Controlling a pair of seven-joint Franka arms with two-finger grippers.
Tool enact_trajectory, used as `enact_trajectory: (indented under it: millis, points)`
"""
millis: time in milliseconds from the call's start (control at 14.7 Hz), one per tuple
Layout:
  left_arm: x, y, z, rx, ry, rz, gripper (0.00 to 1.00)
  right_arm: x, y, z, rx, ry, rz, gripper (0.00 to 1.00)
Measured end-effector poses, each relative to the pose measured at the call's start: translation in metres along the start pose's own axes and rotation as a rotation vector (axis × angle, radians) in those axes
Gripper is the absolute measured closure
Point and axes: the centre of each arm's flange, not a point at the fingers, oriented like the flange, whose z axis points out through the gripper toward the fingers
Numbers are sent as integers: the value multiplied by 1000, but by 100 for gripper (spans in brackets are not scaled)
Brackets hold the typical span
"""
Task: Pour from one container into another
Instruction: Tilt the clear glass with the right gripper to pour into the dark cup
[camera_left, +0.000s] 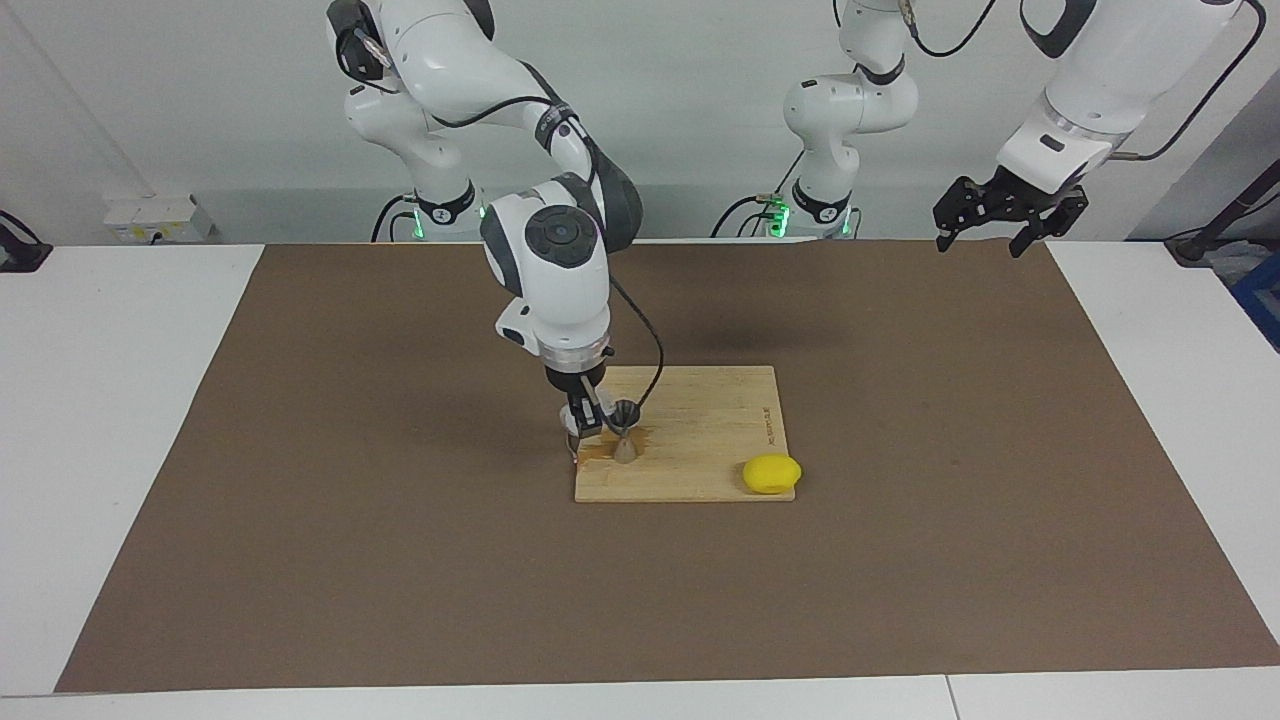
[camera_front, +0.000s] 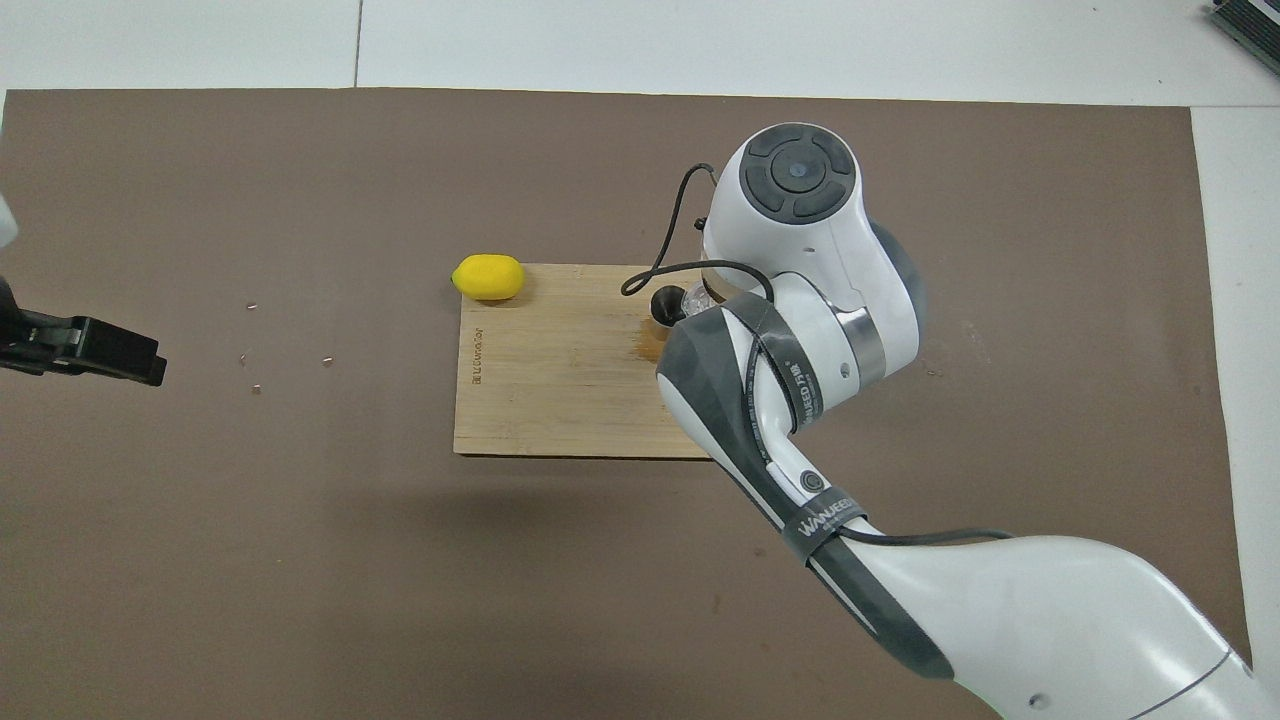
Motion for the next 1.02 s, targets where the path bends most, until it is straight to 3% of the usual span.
enact_trajectory:
  millis: [1020]
  points:
    - [0, 0, 0, 0, -1, 0, 0, -18, 0, -3, 19, 114, -78, 50]
